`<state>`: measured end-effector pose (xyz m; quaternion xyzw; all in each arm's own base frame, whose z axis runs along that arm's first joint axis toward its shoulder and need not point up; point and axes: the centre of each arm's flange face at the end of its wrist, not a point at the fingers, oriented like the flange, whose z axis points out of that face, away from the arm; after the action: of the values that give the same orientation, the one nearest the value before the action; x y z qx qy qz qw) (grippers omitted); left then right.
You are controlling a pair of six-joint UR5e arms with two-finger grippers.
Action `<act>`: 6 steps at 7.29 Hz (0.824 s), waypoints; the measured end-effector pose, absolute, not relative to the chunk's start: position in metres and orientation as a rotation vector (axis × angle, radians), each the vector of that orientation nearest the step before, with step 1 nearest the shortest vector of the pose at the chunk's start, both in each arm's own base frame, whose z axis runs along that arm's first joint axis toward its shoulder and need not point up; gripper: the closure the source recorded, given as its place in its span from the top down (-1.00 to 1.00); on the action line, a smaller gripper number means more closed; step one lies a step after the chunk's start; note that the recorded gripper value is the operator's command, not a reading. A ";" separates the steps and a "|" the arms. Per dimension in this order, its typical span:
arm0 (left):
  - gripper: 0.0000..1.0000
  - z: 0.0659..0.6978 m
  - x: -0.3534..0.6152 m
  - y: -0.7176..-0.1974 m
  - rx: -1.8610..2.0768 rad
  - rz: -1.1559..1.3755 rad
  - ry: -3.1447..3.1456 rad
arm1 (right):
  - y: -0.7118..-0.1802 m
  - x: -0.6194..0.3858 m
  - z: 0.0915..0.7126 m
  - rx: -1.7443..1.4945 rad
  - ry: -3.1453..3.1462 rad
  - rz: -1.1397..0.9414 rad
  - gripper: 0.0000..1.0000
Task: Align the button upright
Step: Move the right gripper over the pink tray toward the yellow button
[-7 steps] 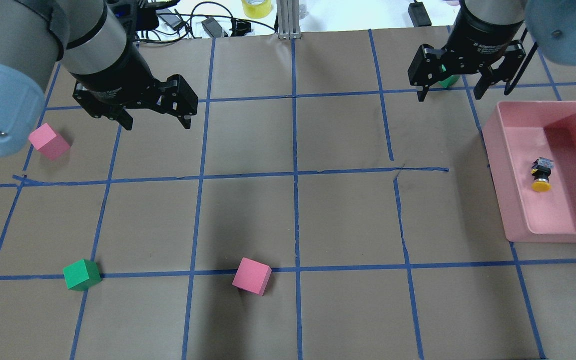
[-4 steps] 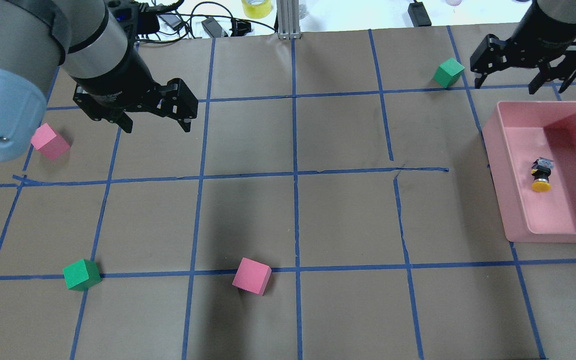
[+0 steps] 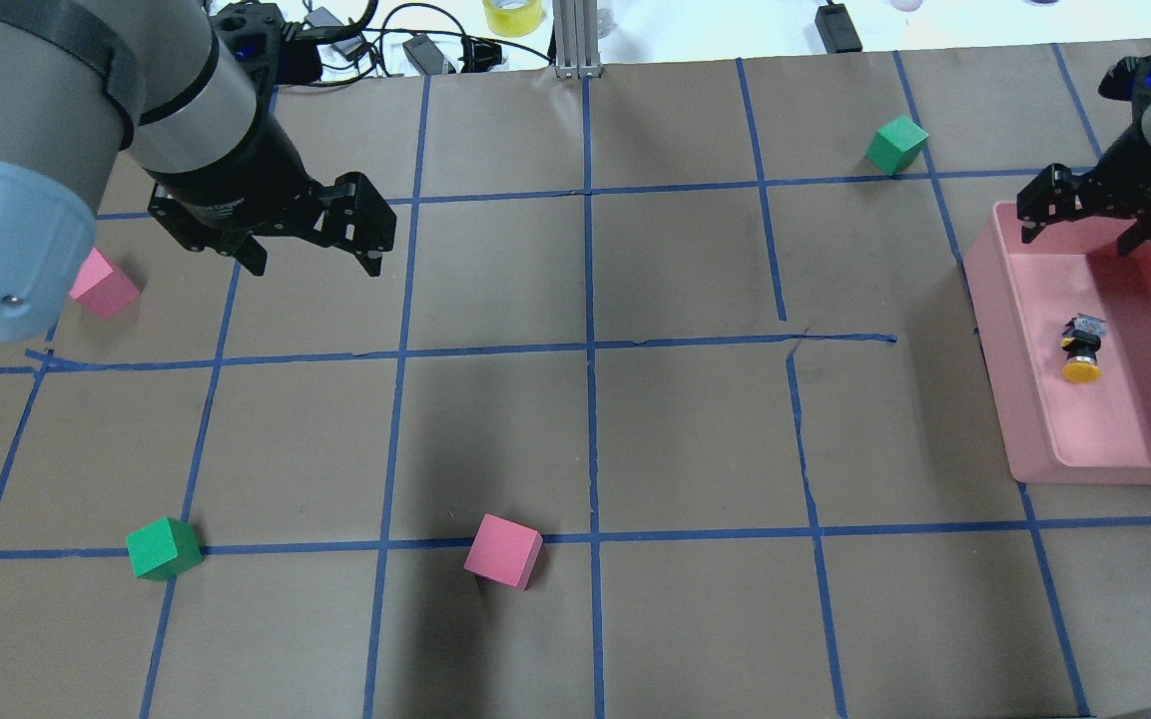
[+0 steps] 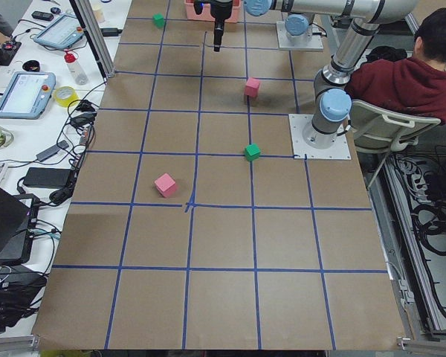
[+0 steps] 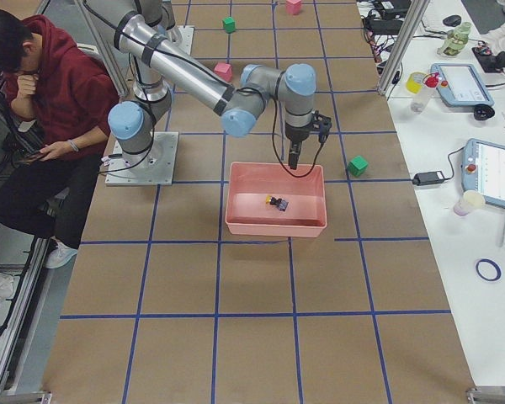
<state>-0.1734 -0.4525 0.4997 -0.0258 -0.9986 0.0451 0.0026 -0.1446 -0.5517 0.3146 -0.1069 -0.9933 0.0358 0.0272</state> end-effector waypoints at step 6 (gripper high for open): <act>1.00 0.499 -0.173 -0.452 -0.083 0.139 -3.128 | -0.546 -0.210 0.236 -0.235 -3.116 -0.042 1.00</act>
<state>-0.1730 -0.4522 0.4990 -0.0263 -0.9987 0.0442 0.0046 -0.2103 -0.5464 0.2362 -0.0751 -0.9971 -0.0134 0.0085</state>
